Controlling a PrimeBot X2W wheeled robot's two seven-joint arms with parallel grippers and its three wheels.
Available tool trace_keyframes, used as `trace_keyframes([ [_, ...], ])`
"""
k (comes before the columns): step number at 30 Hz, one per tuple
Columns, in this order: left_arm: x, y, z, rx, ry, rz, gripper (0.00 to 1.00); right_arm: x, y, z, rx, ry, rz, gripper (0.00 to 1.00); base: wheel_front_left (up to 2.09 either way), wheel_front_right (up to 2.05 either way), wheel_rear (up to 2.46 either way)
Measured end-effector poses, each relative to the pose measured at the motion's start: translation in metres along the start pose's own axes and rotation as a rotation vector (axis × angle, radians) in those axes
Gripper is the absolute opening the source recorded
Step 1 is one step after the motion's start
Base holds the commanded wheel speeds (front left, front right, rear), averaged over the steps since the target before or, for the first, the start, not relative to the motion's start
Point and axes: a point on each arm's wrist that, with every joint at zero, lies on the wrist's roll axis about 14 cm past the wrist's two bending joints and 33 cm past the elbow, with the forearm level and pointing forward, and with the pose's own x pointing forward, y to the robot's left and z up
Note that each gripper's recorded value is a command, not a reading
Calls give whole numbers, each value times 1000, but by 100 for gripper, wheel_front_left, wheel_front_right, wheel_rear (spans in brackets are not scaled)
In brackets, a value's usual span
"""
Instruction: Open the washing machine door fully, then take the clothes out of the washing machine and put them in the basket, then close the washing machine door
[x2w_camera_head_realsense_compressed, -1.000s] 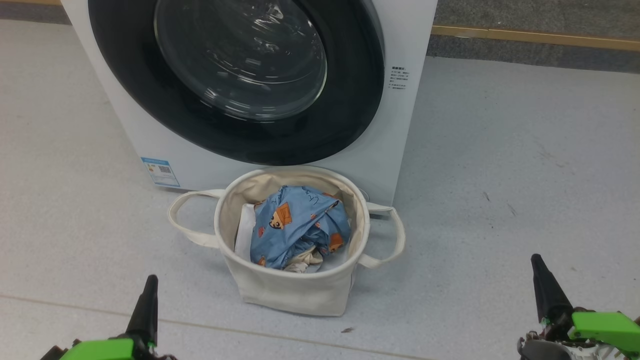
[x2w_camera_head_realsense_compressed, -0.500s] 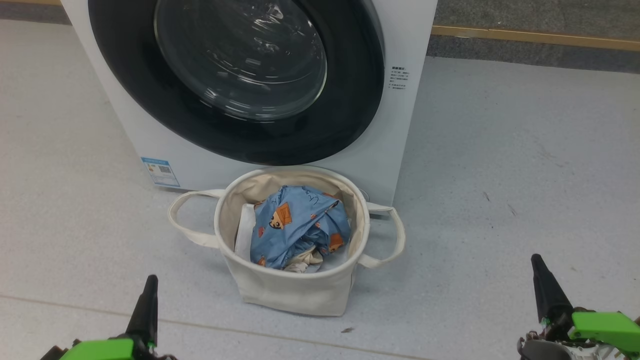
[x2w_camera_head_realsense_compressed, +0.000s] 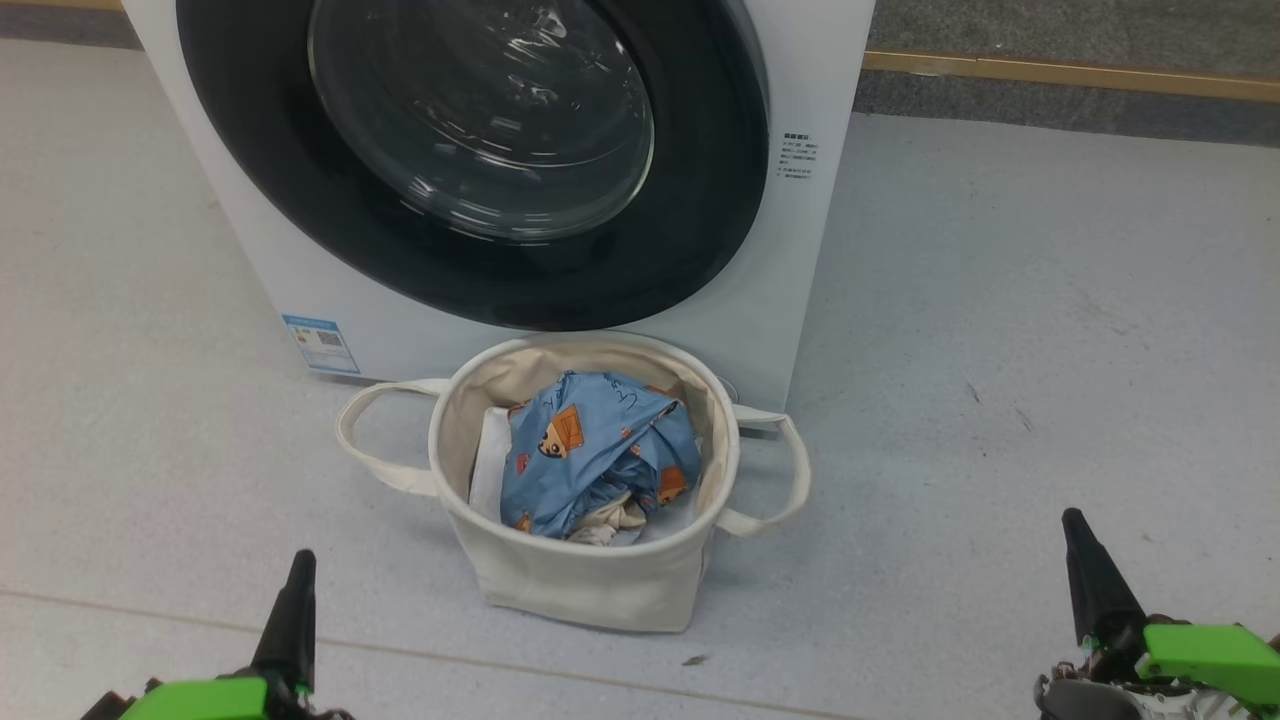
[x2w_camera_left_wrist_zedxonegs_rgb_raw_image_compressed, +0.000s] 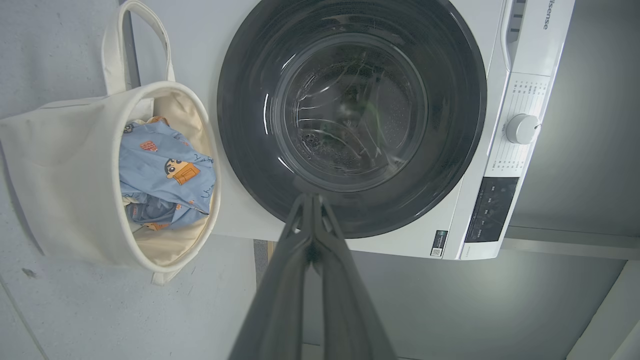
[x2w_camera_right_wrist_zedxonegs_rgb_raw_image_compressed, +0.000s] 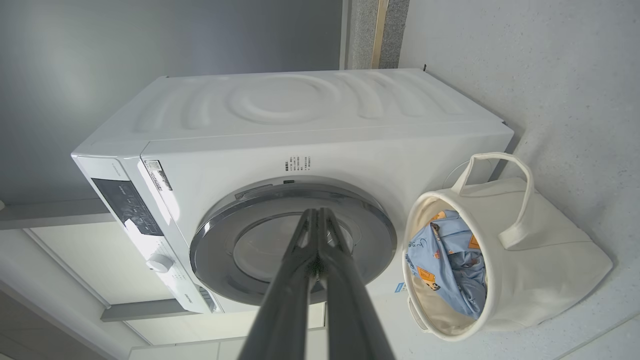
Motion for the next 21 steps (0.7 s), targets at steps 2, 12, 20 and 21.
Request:
trace_keyframes([
  [2,0,0,0,0,0,0,0,0,0,0,-2,-1,0,0,0,0,0],
  [12,0,0,0,0,0,0,0,0,0,0,-4,-1,0,0,0,0,0],
  [20,0,0,0,0,0,0,0,0,0,1,-4,-1,0,0,0,0,0],
  [21,0,0,0,0,0,0,0,0,0,1,-4,-1,0,0,0,0,0],
])
